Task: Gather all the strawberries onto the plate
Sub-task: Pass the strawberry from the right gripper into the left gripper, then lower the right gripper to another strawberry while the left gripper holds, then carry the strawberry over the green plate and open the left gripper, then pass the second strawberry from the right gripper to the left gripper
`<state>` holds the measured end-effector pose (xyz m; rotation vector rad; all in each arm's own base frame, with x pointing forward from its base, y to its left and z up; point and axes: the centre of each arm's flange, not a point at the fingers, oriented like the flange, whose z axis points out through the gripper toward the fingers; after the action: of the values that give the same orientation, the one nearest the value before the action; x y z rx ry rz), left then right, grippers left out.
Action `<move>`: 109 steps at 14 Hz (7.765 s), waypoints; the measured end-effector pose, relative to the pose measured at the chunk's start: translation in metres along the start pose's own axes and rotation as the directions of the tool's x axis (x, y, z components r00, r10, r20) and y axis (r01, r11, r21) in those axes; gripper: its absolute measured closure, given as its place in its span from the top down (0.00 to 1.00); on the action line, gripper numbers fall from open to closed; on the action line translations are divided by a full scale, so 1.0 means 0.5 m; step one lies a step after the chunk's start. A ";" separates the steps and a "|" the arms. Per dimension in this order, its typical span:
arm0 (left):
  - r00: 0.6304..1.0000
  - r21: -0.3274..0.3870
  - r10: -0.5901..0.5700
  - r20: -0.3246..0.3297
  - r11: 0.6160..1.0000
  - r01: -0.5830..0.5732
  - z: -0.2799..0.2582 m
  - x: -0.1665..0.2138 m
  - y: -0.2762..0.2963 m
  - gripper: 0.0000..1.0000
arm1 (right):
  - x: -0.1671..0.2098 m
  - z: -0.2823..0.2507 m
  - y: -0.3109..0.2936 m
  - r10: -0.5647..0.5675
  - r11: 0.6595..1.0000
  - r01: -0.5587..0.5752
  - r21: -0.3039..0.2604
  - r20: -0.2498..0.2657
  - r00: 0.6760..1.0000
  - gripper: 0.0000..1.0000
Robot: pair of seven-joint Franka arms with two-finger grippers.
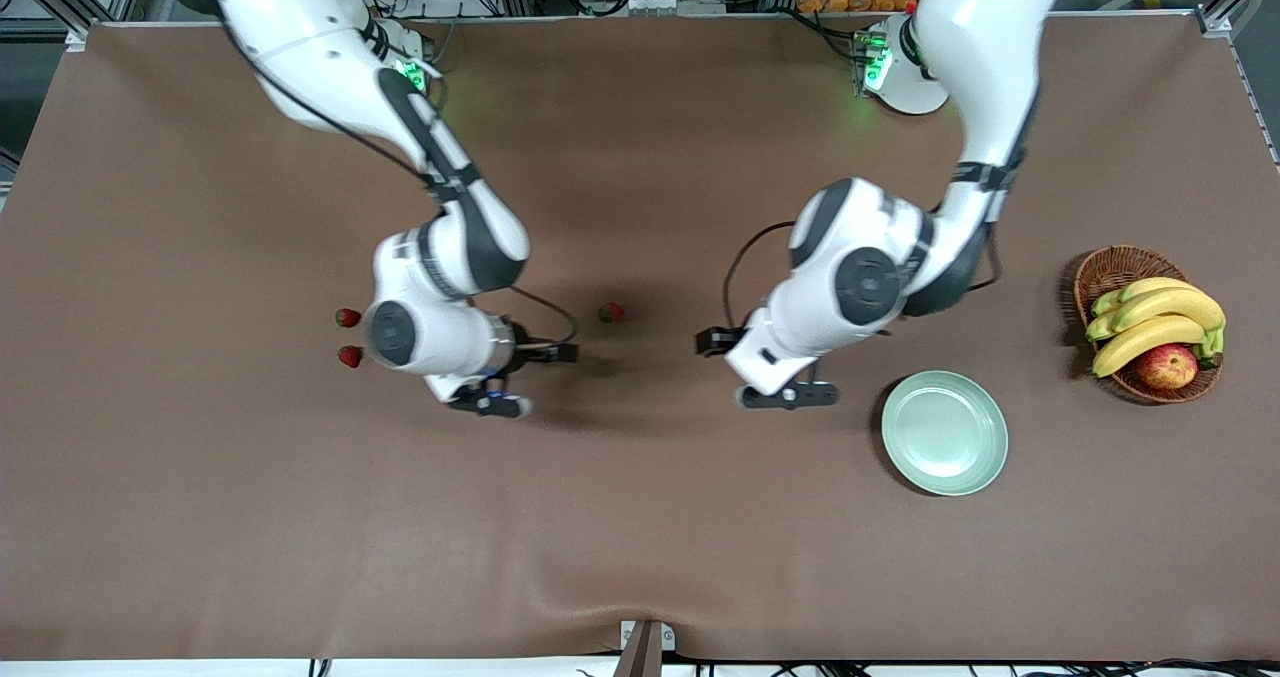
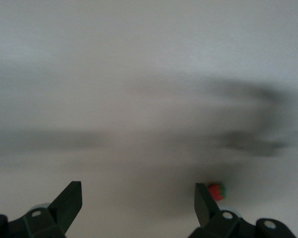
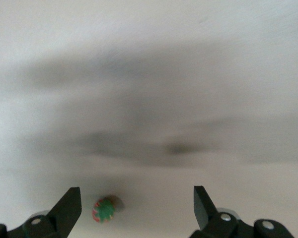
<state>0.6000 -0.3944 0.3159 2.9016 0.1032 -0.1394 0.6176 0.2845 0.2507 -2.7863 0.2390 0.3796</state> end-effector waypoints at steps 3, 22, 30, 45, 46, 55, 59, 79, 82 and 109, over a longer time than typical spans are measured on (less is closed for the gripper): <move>0.999 -0.015 0.019 -0.049 1.000 -0.019 0.110 -0.060 0.098 1.00 | 0.027 -0.103 0.129 0.014 0.998 -0.011 -0.057 0.054 0.998 1.00; 0.941 0.183 0.280 -0.189 0.952 -0.246 0.362 -0.264 0.291 0.98 | 0.093 -0.137 0.598 -0.272 0.941 0.275 -0.198 0.040 0.961 1.00; 0.944 0.191 0.277 -0.180 0.951 -0.242 0.373 -0.270 0.287 0.76 | 0.081 -0.056 0.591 -0.271 0.939 0.287 -0.190 0.108 0.957 1.00; 0.981 0.292 0.043 -0.189 0.956 0.015 0.264 -0.162 0.199 0.33 | 0.079 -0.043 0.582 -0.286 0.928 0.304 -0.213 0.113 0.952 0.31; 0.976 0.290 0.003 -0.217 0.955 0.062 0.215 -0.114 0.165 0.33 | 0.079 -0.043 0.581 -0.290 0.927 0.309 -0.215 0.114 0.950 0.30; 0.876 0.344 -0.390 -0.284 0.811 0.473 -0.026 0.190 -0.305 0.33 | 0.117 -0.139 0.500 -0.358 0.907 0.349 -0.235 0.004 0.934 0.30; 0.801 0.325 -0.523 -0.293 0.733 0.598 -0.075 0.255 -0.524 0.33 | 0.097 -0.138 0.329 -0.322 0.943 0.313 -0.109 -0.070 0.944 0.30; 0.902 0.259 -0.354 -0.246 0.873 0.413 0.010 0.195 -0.352 1.00 | -0.169 0.259 -0.140 -0.212 0.977 0.212 0.007 0.069 0.975 0.30; 0.933 0.256 -0.285 -0.221 0.906 0.337 0.023 0.145 -0.243 1.00 | -0.144 0.234 -0.133 -0.201 0.980 0.201 0.010 0.034 0.979 0.55; 0.974 0.111 -0.139 -0.177 0.981 0.160 0.369 -0.281 0.293 1.00 | 0.037 -0.101 0.617 -0.130 0.965 0.165 -0.202 0.176 0.976 1.00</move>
<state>0.4563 -0.5880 0.1854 3.0239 0.3554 0.0779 0.5837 -0.0232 0.2026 -2.9390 -0.0524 0.6239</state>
